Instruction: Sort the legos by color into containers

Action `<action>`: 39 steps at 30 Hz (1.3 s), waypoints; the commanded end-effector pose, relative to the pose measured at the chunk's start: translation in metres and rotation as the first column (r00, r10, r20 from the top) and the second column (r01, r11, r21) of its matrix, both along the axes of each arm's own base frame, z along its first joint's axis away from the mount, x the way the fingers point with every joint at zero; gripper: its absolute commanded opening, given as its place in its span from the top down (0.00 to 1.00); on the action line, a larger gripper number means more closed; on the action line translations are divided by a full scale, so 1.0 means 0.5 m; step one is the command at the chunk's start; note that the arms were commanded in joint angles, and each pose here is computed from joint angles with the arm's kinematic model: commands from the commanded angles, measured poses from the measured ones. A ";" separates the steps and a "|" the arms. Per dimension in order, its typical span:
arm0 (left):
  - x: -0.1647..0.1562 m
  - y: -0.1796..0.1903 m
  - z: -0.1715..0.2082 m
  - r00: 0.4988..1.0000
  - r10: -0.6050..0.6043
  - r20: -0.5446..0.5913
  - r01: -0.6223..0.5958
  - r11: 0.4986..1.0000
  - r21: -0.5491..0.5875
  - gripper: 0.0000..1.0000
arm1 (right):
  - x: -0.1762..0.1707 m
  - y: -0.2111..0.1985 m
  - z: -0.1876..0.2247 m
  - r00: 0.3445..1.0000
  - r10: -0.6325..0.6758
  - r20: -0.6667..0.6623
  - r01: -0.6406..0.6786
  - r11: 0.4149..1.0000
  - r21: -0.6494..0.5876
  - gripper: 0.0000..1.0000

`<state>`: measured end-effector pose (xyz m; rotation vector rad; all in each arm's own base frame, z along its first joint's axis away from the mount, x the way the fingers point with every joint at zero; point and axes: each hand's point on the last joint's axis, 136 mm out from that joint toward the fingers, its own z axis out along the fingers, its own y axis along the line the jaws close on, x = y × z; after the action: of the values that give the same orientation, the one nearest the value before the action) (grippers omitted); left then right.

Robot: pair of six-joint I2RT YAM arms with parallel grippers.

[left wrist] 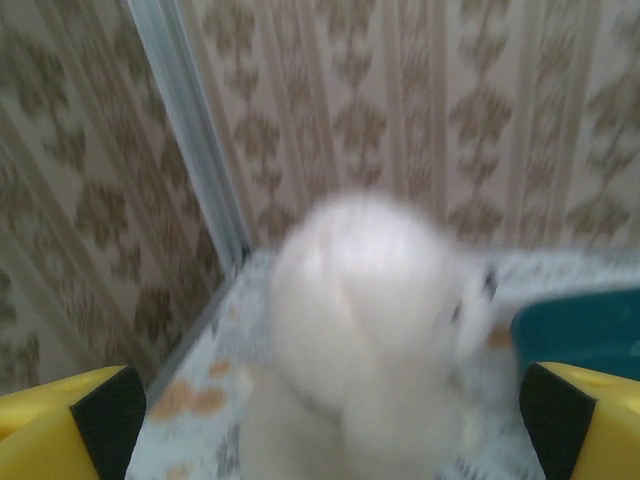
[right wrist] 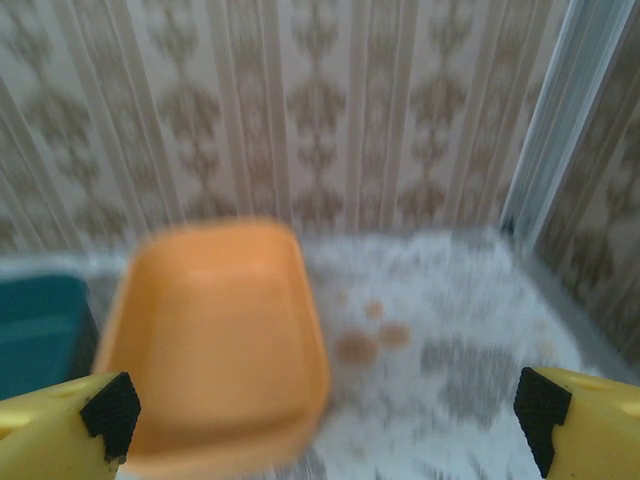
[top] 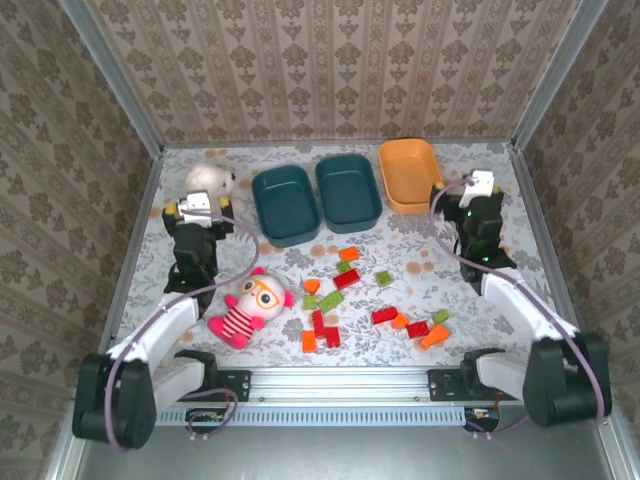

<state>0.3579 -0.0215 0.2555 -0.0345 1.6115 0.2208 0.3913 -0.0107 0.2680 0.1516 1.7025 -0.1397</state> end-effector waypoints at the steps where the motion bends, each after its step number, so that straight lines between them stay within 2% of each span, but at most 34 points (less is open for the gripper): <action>1: -0.024 -0.015 0.094 0.999 0.028 0.025 -0.029 0.997 0.066 0.00 | -0.043 -0.001 0.139 0.999 -0.035 0.023 0.035 0.999 0.000 0.00; 3: -0.037 -0.059 0.165 0.997 -0.031 0.078 0.022 0.993 0.114 0.00 | -0.072 0.006 0.229 0.997 -0.045 0.056 0.043 0.998 0.044 0.00; 5: -0.049 -0.100 0.230 0.988 -0.091 0.122 0.074 0.987 0.144 0.00 | -0.104 -0.009 0.274 0.995 -0.102 0.015 0.096 0.969 0.226 0.00; 6: -0.055 -0.110 0.257 0.985 -0.100 0.137 0.088 0.992 0.092 0.00 | -0.120 -0.004 0.271 0.994 -0.095 -0.052 0.106 0.944 0.313 0.00; 7: -0.060 -0.113 0.268 0.988 -0.112 0.111 0.112 0.994 0.005 0.00 | -0.135 0.004 0.251 0.989 -0.074 -0.128 0.114 0.931 0.346 0.00; 8: -0.070 -0.105 0.243 0.994 -0.109 0.001 0.107 0.982 -0.156 0.00 | -0.154 -0.001 0.221 0.976 -0.104 -0.189 0.177 0.887 0.427 0.00; 9: -0.087 -0.093 0.199 0.987 -0.094 -0.132 0.052 0.956 -0.290 0.00 | -0.168 0.000 0.187 0.969 -0.092 -0.230 0.194 0.859 0.474 0.00; 11: -0.084 -0.089 0.150 0.970 -0.132 -0.205 0.037 0.911 -0.412 0.00 | -0.179 0.034 0.156 0.966 0.025 -0.257 0.111 0.858 0.501 0.00; 12: -0.082 -0.114 0.130 0.948 -0.228 -0.224 0.101 0.878 -0.467 0.00 | -0.194 0.034 0.137 0.951 0.020 -0.308 0.147 0.848 0.509 0.00; 14: -0.087 -0.155 0.090 0.898 -0.332 -0.290 0.142 0.841 -0.523 0.00 | -0.238 0.028 0.084 0.881 -0.020 -0.472 0.272 0.838 0.472 0.02; 17: -0.117 -0.232 0.031 0.780 -0.467 -0.416 0.212 0.823 -0.527 0.00 | -0.311 0.028 -0.011 0.707 -0.045 -0.706 0.428 0.822 0.376 0.15; 18: -0.145 -0.282 0.013 0.719 -0.535 -0.444 0.280 0.807 -0.520 0.00 | -0.334 0.031 -0.041 0.654 -0.046 -0.755 0.464 0.813 0.352 0.16; 19: -0.162 -0.307 -0.001 0.678 -0.572 -0.461 0.315 0.793 -0.521 0.00 | -0.352 0.036 -0.071 0.613 -0.037 -0.789 0.485 0.806 0.339 0.17; 21: -0.207 -0.366 -0.033 0.574 -0.668 -0.473 0.391 0.731 -0.559 0.00 | -0.388 0.044 -0.137 0.528 -0.023 -0.849 0.543 0.777 0.317 0.20; 25: -0.277 -0.440 -0.078 0.441 -0.748 -0.497 0.468 0.664 -0.584 0.00 | -0.411 0.078 -0.236 0.453 0.055 -0.890 0.613 0.705 0.356 0.28; 29: -0.315 -0.486 -0.106 0.368 -0.757 -0.540 0.516 0.649 -0.559 0.02 | -0.403 0.110 -0.324 0.442 0.128 -0.888 0.647 0.640 0.414 0.30; 32: -0.329 -0.514 -0.118 0.333 -0.769 -0.546 0.531 0.631 -0.565 0.02 | -0.409 0.113 -0.376 0.413 0.133 -0.901 0.682 0.611 0.402 0.32; 39: -0.338 -0.545 -0.128 0.301 -0.779 -0.550 0.550 0.613 -0.568 0.02 | -0.422 0.107 -0.438 0.361 0.118 -0.925 0.727 0.585 0.359 0.39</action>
<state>0.1890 -0.2852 0.1827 0.6371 2.3763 -0.7639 0.1747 0.0391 0.0555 1.2894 2.7757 0.2087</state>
